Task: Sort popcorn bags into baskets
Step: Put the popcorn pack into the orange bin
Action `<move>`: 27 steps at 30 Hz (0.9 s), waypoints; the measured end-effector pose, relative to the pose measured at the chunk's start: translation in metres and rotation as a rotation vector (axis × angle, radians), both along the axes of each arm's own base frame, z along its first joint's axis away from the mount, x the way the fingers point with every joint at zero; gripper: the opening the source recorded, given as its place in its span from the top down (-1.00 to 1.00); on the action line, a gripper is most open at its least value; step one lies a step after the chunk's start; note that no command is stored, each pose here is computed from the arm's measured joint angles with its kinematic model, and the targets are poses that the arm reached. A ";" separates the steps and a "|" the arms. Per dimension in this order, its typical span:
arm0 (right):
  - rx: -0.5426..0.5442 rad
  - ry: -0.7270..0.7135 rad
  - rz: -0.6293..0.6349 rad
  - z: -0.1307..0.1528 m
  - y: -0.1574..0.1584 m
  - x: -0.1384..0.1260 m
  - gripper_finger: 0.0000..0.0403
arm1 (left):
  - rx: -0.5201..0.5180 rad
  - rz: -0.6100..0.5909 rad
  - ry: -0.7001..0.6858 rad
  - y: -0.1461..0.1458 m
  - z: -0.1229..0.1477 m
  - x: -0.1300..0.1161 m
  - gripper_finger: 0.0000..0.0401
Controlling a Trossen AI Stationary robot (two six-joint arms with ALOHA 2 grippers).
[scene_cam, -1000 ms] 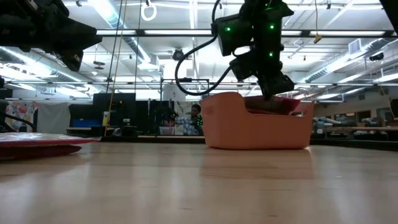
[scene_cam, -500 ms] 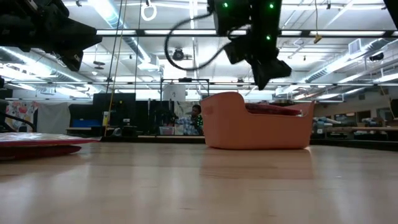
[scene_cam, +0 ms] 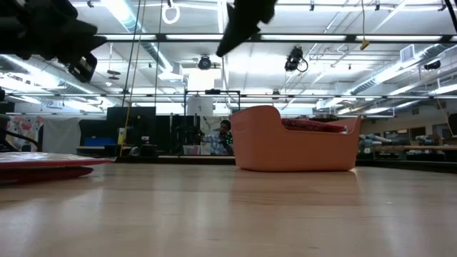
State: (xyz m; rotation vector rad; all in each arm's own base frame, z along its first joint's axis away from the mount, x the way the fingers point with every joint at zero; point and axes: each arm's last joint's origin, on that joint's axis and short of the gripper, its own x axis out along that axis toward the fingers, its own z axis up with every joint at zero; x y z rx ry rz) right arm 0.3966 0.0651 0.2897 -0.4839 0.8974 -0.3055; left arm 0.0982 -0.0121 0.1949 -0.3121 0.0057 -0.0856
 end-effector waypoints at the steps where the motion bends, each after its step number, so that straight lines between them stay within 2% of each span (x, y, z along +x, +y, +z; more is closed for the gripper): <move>1: 0.035 -0.021 -0.001 0.000 0.004 0.000 0.47 | -0.013 -0.019 0.025 -0.001 -0.002 0.000 0.57; 4: 0.108 -0.047 -0.029 -0.004 0.018 -0.004 0.49 | -0.055 -0.038 0.106 -0.001 -0.010 0.000 0.57; 7: 0.115 -0.025 -0.020 -0.027 0.039 -0.013 0.51 | -0.082 -0.035 0.119 -0.001 -0.010 0.001 0.57; 11: 0.062 -0.047 0.018 -0.065 0.069 -0.029 0.55 | -0.086 -0.001 0.026 -0.001 -0.001 0.008 0.57; 14: 0.018 -0.095 0.057 -0.085 0.087 -0.040 0.57 | -0.049 0.091 -0.031 0.000 0.005 0.016 0.57; 16: -0.020 -0.123 0.079 -0.093 0.094 -0.047 0.58 | -0.047 0.133 -0.010 0.000 0.003 0.022 0.57; 18: -0.069 -0.126 0.084 -0.095 0.094 -0.054 0.58 | -0.064 0.121 0.027 -0.002 -0.002 0.030 0.57; 20: -0.117 -0.137 0.064 -0.093 0.091 -0.062 0.59 | -0.091 0.052 0.106 -0.007 -0.008 0.036 0.57; 22: -0.156 -0.160 0.034 -0.088 0.084 -0.071 0.59 | -0.160 -0.038 0.222 -0.012 -0.012 0.041 0.57; 25: -0.181 -0.214 -0.011 -0.078 0.075 -0.086 0.59 | -0.270 -0.120 0.449 -0.020 -0.014 0.046 0.57; 27: -0.156 -0.269 -0.026 -0.075 0.071 -0.093 0.59 | -0.324 -0.130 0.625 -0.023 -0.012 0.046 0.57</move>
